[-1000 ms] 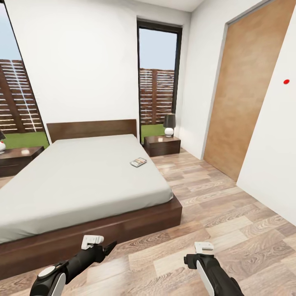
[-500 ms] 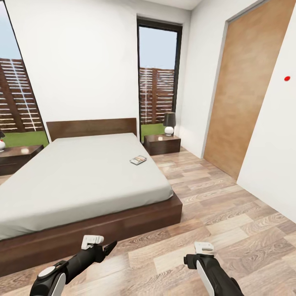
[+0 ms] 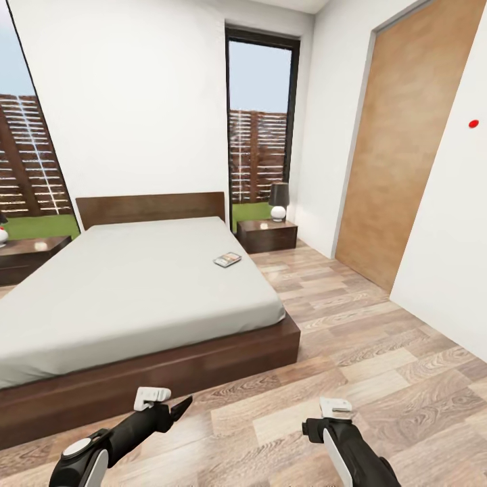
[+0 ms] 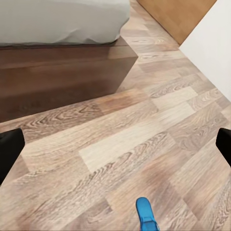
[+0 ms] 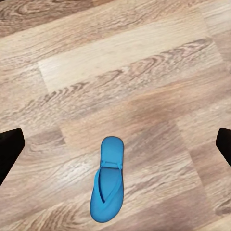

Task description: In the bedroom, move the book from the bed onto either nightstand, and place the two sandals side by side next to the bed.

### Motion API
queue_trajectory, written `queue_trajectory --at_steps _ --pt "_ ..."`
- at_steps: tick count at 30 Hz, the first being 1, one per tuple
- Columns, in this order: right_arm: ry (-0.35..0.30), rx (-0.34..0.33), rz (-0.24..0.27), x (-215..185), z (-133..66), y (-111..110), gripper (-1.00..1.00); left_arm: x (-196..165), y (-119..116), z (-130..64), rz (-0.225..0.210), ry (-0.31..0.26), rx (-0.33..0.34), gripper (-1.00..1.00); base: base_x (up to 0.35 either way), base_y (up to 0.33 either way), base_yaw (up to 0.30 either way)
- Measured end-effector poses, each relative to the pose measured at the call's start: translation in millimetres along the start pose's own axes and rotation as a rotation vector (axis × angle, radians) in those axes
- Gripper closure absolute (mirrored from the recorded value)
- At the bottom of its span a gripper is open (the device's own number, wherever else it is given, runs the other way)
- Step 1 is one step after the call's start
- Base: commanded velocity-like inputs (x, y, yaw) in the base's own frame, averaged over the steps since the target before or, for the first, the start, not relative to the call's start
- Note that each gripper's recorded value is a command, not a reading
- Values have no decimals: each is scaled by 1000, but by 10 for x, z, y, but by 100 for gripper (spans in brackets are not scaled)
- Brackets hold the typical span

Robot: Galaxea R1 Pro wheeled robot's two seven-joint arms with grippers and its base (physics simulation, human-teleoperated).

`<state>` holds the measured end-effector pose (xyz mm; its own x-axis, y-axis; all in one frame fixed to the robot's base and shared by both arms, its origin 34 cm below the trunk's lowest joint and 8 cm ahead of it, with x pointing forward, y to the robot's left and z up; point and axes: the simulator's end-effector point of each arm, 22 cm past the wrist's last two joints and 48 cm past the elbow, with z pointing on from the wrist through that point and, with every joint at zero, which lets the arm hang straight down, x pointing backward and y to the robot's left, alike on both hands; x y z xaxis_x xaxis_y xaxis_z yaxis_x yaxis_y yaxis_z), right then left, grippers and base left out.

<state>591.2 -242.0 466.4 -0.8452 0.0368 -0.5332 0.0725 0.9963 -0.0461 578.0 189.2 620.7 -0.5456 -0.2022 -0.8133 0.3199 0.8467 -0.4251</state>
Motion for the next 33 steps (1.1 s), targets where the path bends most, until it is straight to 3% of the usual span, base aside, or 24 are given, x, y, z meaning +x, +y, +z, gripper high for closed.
queue_trajectory --at_steps 33 --pt "-1 0 0 503 518 22 -100 668 255 169 -2 1 -1 -100 0 0 0"
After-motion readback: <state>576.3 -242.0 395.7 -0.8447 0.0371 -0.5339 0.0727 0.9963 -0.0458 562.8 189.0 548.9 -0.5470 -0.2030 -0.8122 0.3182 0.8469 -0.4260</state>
